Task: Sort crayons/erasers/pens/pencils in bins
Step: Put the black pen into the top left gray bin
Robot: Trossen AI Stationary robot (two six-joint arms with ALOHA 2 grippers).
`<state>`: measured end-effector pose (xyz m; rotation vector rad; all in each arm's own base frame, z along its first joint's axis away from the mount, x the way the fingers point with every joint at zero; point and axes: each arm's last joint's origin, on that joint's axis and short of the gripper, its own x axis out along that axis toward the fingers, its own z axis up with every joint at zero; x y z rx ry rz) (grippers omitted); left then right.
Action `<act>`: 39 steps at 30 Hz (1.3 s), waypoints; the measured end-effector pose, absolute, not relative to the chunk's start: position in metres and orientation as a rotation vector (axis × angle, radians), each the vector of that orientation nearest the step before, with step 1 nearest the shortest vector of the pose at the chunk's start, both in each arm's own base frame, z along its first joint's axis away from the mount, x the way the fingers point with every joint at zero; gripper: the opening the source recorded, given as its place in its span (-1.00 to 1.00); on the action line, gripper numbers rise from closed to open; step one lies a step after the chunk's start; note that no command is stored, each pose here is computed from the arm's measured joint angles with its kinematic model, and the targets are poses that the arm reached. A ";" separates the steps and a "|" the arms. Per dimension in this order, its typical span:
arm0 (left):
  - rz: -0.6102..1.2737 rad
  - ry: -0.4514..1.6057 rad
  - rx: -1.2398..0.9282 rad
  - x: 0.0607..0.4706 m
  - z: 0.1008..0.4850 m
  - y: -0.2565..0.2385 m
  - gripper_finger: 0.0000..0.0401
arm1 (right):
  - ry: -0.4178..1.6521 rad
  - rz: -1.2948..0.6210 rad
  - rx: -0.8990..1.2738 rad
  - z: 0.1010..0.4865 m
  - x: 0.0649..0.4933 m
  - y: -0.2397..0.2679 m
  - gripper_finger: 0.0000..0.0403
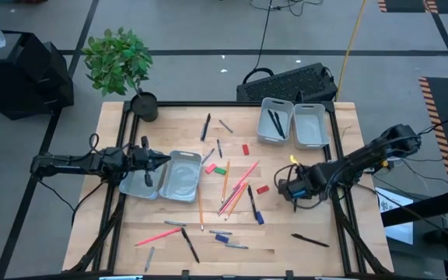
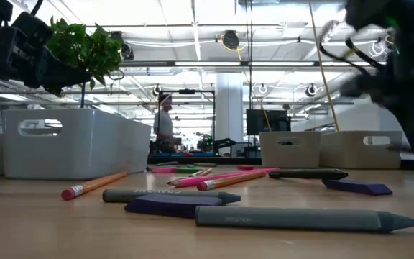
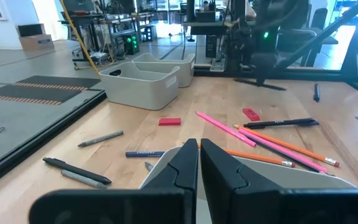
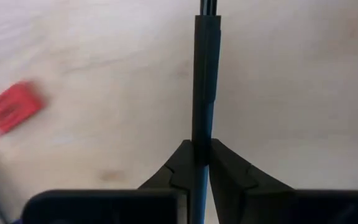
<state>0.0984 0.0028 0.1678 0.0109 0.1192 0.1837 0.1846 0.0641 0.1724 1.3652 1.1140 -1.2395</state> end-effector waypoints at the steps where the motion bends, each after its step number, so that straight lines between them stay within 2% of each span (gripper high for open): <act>1: 0.184 0.119 0.011 0.098 0.168 0.003 -0.88 | 1.110 -1.232 1.363 0.181 0.189 0.061 -0.87; 8: 0.184 0.119 0.011 0.098 0.168 0.003 -0.88 | 0.911 -1.099 1.306 0.252 0.226 0.026 -0.87; 14: 0.184 0.119 0.011 0.098 0.168 0.003 -0.88 | 0.729 -0.986 1.174 0.313 0.252 -0.025 -0.87; 21: 0.184 0.119 0.011 0.098 0.168 0.003 -0.88 | 0.699 -0.927 0.966 0.358 0.289 -0.101 -0.87; 27: 0.184 0.119 0.011 0.098 0.168 0.003 -0.88 | 0.894 -0.963 0.899 0.344 0.298 -0.167 -0.88; 33: 0.184 0.119 0.011 0.098 0.168 0.003 -0.88 | 1.122 -1.032 0.869 0.302 0.282 -0.207 -0.85; 39: 0.184 0.119 0.011 0.098 0.168 0.003 -0.88 | 1.204 -1.065 0.890 0.255 0.264 -0.227 -0.84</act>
